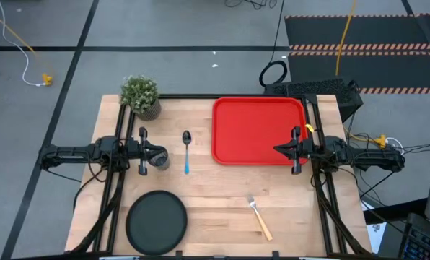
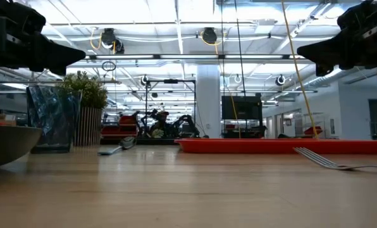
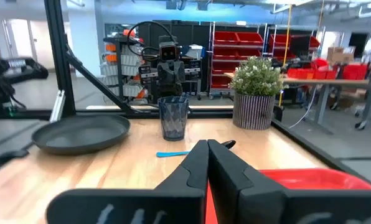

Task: Pick and place plate/cup/fork/spoon on tray
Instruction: Put the blue cup on the serving tray

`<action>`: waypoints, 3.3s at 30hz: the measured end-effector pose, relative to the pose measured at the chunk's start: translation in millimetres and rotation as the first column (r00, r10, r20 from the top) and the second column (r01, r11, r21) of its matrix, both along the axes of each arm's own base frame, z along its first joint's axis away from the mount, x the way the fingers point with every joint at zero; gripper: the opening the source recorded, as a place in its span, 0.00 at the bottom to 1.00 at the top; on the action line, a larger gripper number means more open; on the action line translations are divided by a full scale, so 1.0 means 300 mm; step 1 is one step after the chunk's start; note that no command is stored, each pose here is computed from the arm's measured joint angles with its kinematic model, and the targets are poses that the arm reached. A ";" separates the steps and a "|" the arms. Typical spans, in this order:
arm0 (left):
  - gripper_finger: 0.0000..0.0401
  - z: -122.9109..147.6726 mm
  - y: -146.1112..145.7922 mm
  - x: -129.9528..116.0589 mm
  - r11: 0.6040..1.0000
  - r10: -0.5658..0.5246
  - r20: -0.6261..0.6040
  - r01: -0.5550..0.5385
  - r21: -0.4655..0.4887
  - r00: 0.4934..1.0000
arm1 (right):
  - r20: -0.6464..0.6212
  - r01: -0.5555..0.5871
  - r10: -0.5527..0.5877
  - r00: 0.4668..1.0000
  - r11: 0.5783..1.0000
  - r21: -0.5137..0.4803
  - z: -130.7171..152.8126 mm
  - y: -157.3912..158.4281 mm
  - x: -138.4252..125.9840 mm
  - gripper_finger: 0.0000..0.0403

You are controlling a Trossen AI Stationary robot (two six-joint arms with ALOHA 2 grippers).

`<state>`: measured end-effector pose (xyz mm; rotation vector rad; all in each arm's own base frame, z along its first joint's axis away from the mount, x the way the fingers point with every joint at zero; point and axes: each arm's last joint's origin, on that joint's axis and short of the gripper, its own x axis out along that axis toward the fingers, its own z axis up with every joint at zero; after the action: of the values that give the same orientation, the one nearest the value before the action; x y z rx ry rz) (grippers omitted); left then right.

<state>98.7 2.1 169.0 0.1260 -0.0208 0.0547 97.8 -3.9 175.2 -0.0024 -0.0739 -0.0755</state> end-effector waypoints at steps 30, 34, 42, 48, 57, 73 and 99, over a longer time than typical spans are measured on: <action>0.06 0.000 0.000 0.000 1.000 0.000 0.000 0.000 0.000 1.000 | 0.248 -0.038 0.030 0.968 0.999 0.028 0.227 0.003 -0.051 0.00; 0.06 0.003 0.000 0.000 1.000 0.001 0.010 -0.001 0.000 1.000 | 0.172 -0.038 0.031 0.985 0.999 0.039 0.349 0.004 -0.063 0.00; 0.06 0.007 0.001 0.000 1.000 0.008 0.022 -0.008 0.000 1.000 | -0.011 -0.033 0.034 0.999 0.993 0.111 0.594 0.003 -0.024 0.00; 0.06 0.014 0.001 -0.001 1.000 0.008 0.043 -0.008 0.000 0.999 | -0.200 -0.001 0.032 0.979 0.988 0.153 0.708 0.000 0.064 0.00; 0.06 0.034 0.001 -0.003 0.997 0.007 0.110 0.002 -0.082 0.994 | -0.456 0.066 0.025 0.890 0.981 0.184 0.678 -0.006 0.238 0.00; 0.06 0.284 0.001 -0.036 0.978 0.004 0.008 -0.002 -0.210 1.000 | -0.531 0.212 -0.060 0.845 0.950 0.230 0.368 -0.019 0.380 0.00; 0.07 0.445 -0.081 0.250 0.976 -0.074 -0.866 -0.143 -0.165 0.494 | -0.566 0.209 -0.055 0.823 0.955 0.211 0.254 -0.017 0.363 0.00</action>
<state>173.8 -22.4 302.5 -0.0832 1.0400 0.0276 206.7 -9.0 251.4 0.2406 0.5268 -0.2237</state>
